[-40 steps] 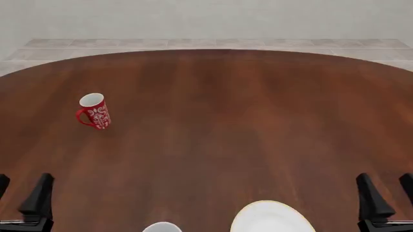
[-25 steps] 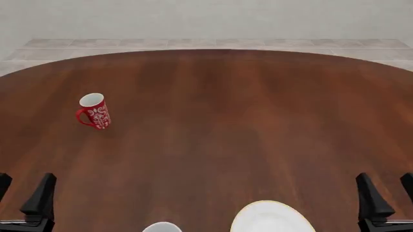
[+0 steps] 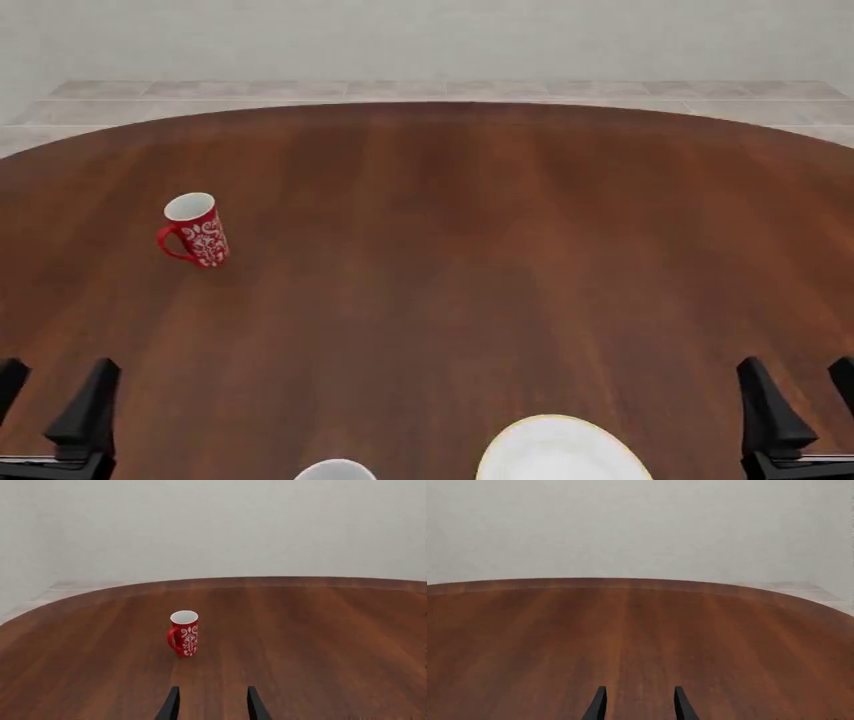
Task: Put the white mug on the plate.
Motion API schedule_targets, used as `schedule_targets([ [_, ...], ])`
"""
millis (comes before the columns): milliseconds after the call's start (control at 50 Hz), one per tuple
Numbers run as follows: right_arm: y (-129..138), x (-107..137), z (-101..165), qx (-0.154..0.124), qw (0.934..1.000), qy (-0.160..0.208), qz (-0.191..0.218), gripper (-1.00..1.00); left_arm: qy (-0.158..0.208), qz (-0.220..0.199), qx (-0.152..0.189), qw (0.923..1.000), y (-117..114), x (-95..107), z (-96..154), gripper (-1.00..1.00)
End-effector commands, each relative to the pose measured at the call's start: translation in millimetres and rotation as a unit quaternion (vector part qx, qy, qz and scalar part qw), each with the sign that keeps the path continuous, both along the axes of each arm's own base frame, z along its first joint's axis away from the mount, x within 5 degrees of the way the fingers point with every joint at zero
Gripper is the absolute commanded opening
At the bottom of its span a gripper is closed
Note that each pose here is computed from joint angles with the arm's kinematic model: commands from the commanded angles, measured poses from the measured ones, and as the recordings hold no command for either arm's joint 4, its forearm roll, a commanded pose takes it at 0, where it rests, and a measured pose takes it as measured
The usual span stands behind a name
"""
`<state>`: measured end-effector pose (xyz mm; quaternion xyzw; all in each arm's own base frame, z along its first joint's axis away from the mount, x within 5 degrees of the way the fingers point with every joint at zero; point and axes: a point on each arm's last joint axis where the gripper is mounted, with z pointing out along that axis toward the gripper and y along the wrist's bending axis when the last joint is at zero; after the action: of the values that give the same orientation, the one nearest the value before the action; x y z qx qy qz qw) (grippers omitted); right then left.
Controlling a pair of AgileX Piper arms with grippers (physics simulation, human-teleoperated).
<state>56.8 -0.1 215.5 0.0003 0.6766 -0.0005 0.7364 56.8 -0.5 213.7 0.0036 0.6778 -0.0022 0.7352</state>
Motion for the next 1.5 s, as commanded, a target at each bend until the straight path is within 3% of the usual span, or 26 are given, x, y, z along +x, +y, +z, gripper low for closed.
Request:
schedule_targets([
  [20, 0.1, -0.4, 0.2, 0.0, 1.0, -0.001, 0.001, 1.0, 0.066, 0.006, -0.002, 0.9978, 0.8, 15.6, -2.2, 1.0],
  [100, 0.1, -0.5, 0.3, 0.0, 1.0, -0.001, 0.001, 1.0, 0.091, 0.003, -0.027, 0.9955, 0.3, 11.8, 15.4, 1.0],
  [140, 0.1, -0.5, 0.3, 0.0, 1.0, -0.001, 0.001, 1.0, 0.128, 0.014, -0.037, 0.9911, 1.6, 15.3, 16.0, 1.0],
  [160, 0.1, -0.5, 0.3, 0.0, 1.0, -0.001, 0.001, 1.0, 0.201, 0.003, -0.041, 0.9787, -0.6, 27.6, 8.9, 1.0],
  [200, 0.1, -0.5, 0.3, 0.0, 1.0, 0.0, 0.001, 1.0, 0.199, -0.005, -0.029, 0.9795, -1.6, 20.4, 19.0, 1.0],
  [240, 0.1, -0.5, 0.3, 0.0, 1.0, -0.001, 0.001, 1.0, 0.235, -0.014, -0.043, 0.9711, -3.7, 22.6, 19.8, 1.0],
  [300, 0.1, -0.6, 0.3, 0.0, 1.0, -0.001, 0.001, 1.0, 0.233, -0.042, -0.034, 0.9711, -6.9, 9.8, 34.1, 1.0],
  [440, 0.1, -0.6, 0.3, 0.0, 1.0, -0.001, 0.001, 1.0, 0.315, -0.062, -0.046, 0.946, -9.9, 1.7, 39.6, 1.0],
  [460, 0.1, -0.6, 0.3, 0.0, 1.0, -0.001, 0.001, 1.0, 0.315, -0.062, -0.046, 0.946, -9.9, 1.6, 39.7, 1.0],
  [500, 0.1, -0.5, 0.3, 0.0, 1.0, 0.0, 0.001, 1.0, 0.344, -0.07, -0.056, 0.9346, -11.5, -0.9, 39.3, 1.0],
  [600, 0.1, -0.6, 0.3, 0.0, 1.0, -0.001, 0.001, 1.0, 0.432, -0.103, -0.081, 0.8923, -17.2, -11.0, 37.0, 1.0],
  [660, 0.1, -0.5, 0.3, 0.0, 1.0, 0.0, 0.001, 1.0, 0.44, -0.116, -0.089, 0.886, -15.9, -19.7, 45.7, 1.0],
  [700, 0.1, -0.5, 0.3, 0.0, 1.0, 0.0, 0.001, 1.0, 0.459, -0.123, -0.091, 0.8754, -15.6, -24.2, 61.7, 1.0],
  [720, 0.1, -0.6, 0.3, 0.0, 1.0, -0.001, 0.001, 1.0, 0.458, -0.126, -0.092, 0.875, -14.1, -27.9, 51.5, 1.0],
  [800, 0.1, -0.5, 0.3, 0.0, 1.0, 0.0, 0.001, 1.0, 0.51, -0.136, -0.107, 0.8428, -14.1, -34.9, 35.0, 1.0],
  [880, 0.1, -0.5, 0.3, 0.0, 1.0, -0.001, 0.001, 1.0, 0.534, -0.143, -0.101, 0.827, -17.2, -33.6, 39.6, 1.0],
  [920, 0.1, -0.5, 0.3, 0.0, 1.0, 0.0, 0.001, 1.0, 0.538, -0.148, -0.095, 0.8248, -15.7, -36.2, 30.3, 1.0],
  [940, 0.1, -0.6, 0.3, 0.0, 1.0, -0.001, 0.001, 1.0, 0.548, -0.15, -0.089, 0.8182, -16.6, -36.2, 25.0, 1.0],
  [980, 0.1, -0.6, 0.3, 0.0, 1.0, -0.001, 0.001, 1.0, 0.54, -0.157, -0.087, 0.8226, -19.3, -32.7, 40.3, 1.0],
  [1000, 0.1, -0.5, 0.3, 0.0, 1.0, 0.0, 0.001, 1.0, 0.552, -0.155, -0.085, 0.815, -18.2, -35.0, 27.0, 1.0],
  [1020, 0.1, -0.6, 0.3, 0.0, 1.0, -0.001, 0.001, 1.0, 0.553, -0.16, -0.08, 0.814, -22.6, -30.5, 40.0, 1.0],
  [1220, 0.1, -0.6, 0.3, 0.0, 1.0, -0.001, 0.001, 1.0, 0.562, -0.19, -0.066, 0.8027, -24.9, -33.0, 37.4, 1.0],
  [1260, 0.1, -0.6, 0.3, 0.0, 1.0, -0.001, 0.001, 1.0, 0.556, -0.195, -0.064, 0.8057, -24.9, -32.9, 41.6, 1.0],
  [1280, 0.1, -0.5, 0.3, 0.0, 1.0, 0.0, 0.001, 1.0, 0.562, -0.197, -0.061, 0.8011, -30.2, -29.1, 49.8, 1.0],
  [1320, 0.1, -0.5, 0.3, 0.0, 1.0, 0.0, 0.001, 1.0, 0.559, -0.202, -0.059, 0.8022, -32.4, -27.3, 56.8, 1.0],
  [1500, 0.1, -0.6, 0.3, 0.0, 1.0, -0.001, 0.001, 1.0, 0.567, -0.224, -0.043, 0.7915, -32.6, -31.3, 46.4, 1.0],
])
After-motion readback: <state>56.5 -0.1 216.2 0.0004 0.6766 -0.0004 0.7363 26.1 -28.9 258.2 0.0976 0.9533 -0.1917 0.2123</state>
